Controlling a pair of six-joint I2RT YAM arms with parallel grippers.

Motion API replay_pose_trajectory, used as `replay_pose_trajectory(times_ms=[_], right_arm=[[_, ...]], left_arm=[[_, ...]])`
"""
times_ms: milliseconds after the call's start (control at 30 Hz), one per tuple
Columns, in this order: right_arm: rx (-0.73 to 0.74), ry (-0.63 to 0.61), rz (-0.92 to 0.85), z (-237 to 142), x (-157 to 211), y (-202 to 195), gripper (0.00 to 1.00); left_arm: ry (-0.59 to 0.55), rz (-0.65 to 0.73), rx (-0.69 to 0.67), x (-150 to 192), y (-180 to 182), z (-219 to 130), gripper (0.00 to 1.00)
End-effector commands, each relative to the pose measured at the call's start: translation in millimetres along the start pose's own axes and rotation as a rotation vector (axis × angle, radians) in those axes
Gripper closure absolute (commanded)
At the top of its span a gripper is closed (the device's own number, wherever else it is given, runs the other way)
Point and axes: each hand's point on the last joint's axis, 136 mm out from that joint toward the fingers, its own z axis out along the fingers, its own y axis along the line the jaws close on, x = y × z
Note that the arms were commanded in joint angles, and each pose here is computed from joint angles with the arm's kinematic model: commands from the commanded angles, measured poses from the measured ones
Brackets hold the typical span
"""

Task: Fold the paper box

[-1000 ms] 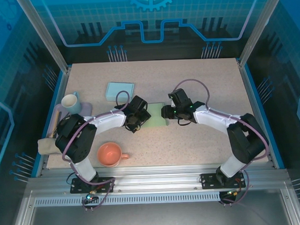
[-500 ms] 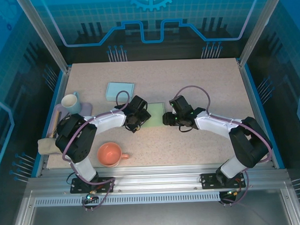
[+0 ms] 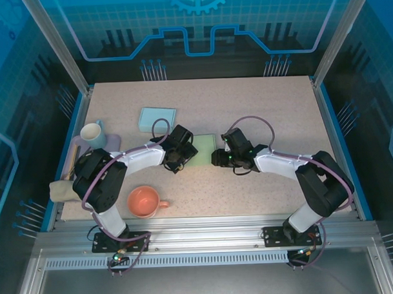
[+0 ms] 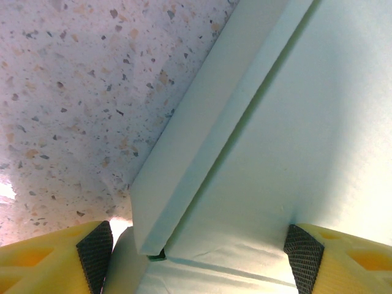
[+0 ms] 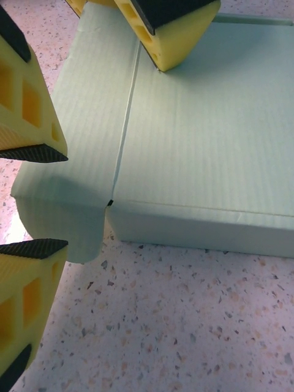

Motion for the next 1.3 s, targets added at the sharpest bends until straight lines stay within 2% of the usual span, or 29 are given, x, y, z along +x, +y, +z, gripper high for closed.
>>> replay_pose_trajectory(times_ms=[0,467,800,1267], right_arm=[[-0.036,0.019,0.007,5,7,8,0.60],[-0.132,0.078,0.032,8,21,21,0.61],[-0.051,0.035,-0.016,8,16,7,0.62],[-0.096,0.033,-0.034,11,17,15,0.65]], left_arm=[[0.019,0.017,-0.151,4,42,14,0.23],[0.015,0.017,-0.157,3,43,13,0.22],[0.011,0.026,-0.161,2,44,13,0.22],[0.010,0.031,-0.169,2,45,14,0.22]])
